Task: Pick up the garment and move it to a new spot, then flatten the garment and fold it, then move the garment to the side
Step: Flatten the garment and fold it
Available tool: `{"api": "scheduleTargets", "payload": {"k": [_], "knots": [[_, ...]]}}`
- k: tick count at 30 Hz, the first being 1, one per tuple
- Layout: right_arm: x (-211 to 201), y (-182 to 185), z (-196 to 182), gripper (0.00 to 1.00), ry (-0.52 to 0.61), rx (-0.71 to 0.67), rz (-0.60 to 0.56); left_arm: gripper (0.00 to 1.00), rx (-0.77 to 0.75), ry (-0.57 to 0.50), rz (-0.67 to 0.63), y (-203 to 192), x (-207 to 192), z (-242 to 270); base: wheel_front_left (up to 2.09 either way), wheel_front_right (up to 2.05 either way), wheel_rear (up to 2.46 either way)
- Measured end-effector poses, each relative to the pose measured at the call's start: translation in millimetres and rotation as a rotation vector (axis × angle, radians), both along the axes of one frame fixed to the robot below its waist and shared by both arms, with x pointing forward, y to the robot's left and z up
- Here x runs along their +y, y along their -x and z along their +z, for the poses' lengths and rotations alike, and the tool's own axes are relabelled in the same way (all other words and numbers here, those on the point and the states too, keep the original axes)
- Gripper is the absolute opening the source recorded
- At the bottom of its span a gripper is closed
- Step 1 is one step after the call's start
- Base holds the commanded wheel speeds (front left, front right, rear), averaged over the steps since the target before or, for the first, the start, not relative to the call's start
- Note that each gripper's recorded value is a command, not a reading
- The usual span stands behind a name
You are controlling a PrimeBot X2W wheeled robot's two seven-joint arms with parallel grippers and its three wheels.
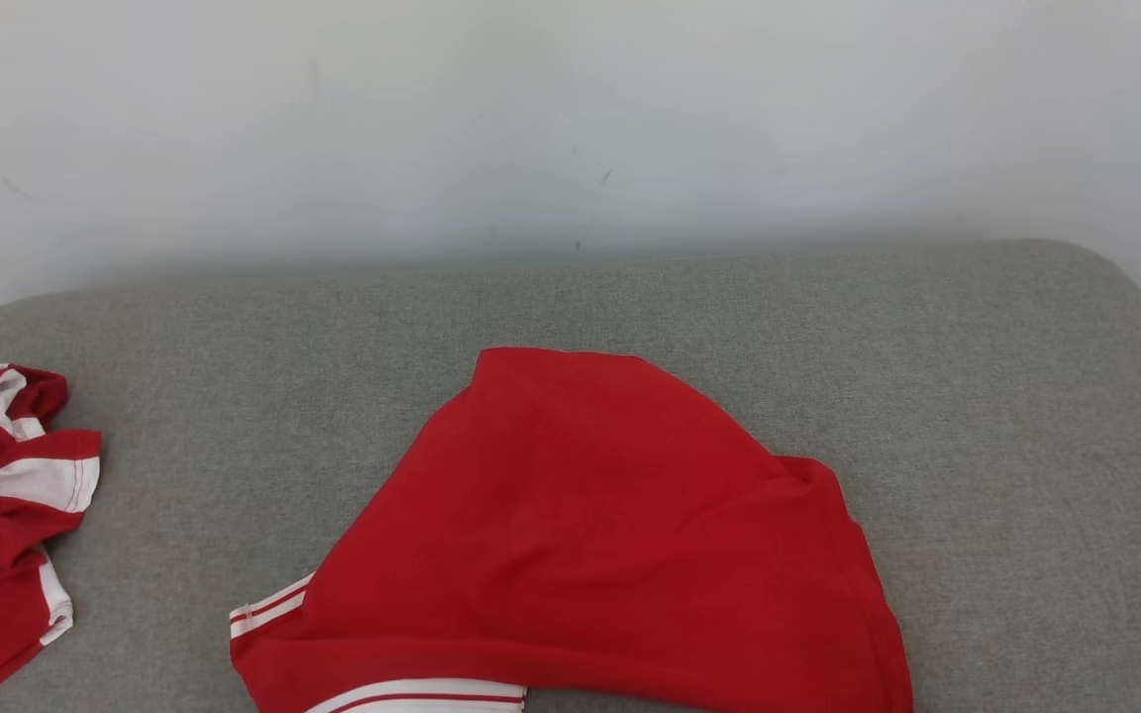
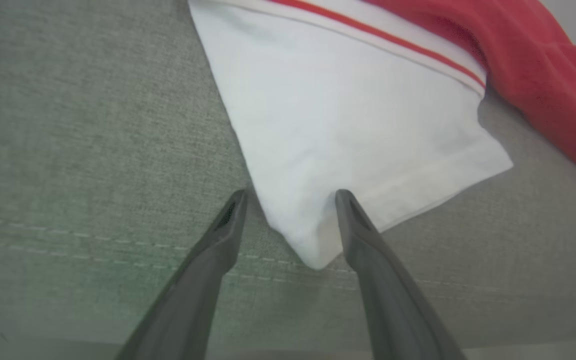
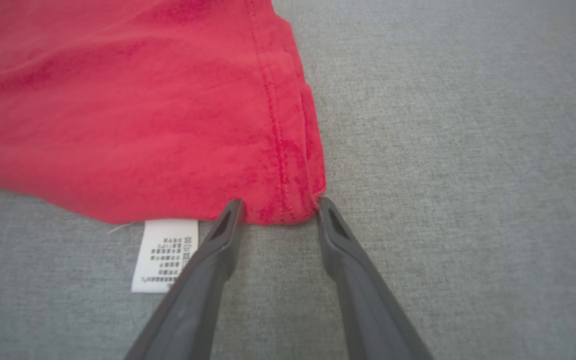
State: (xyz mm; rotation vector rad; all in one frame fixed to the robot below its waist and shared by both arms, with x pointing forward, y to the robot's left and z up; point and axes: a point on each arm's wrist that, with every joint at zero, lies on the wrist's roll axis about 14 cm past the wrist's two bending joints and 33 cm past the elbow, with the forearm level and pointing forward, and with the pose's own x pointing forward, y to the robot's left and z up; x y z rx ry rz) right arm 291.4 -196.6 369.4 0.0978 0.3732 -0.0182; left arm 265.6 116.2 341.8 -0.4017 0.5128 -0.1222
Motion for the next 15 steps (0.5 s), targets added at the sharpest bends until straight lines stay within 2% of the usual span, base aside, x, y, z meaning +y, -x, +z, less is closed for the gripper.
{"api": "scheduleTargets", "payload": {"k": [1,2,8,15], "knots": [[0,0,-2,0.00,-0.003,0.007,-0.001,0.27,0.005,0.005,0.007,0,0,-1,0.00,0.00,0.00],[0,-1,-3,0.00,-0.008,0.010,-0.006,0.02,0.011,0.009,0.013,-1,1,-2,0.00,0.00,0.00],[0,-7,-2,0.00,-0.018,0.009,-0.008,0.00,0.005,0.046,0.018,-10,-5,1,0.00,0.00,0.00],[7,-8,12,0.00,-0.029,-0.046,0.020,0.00,-0.141,0.087,0.091,-35,9,41,0.00,0.00,0.00]]}}
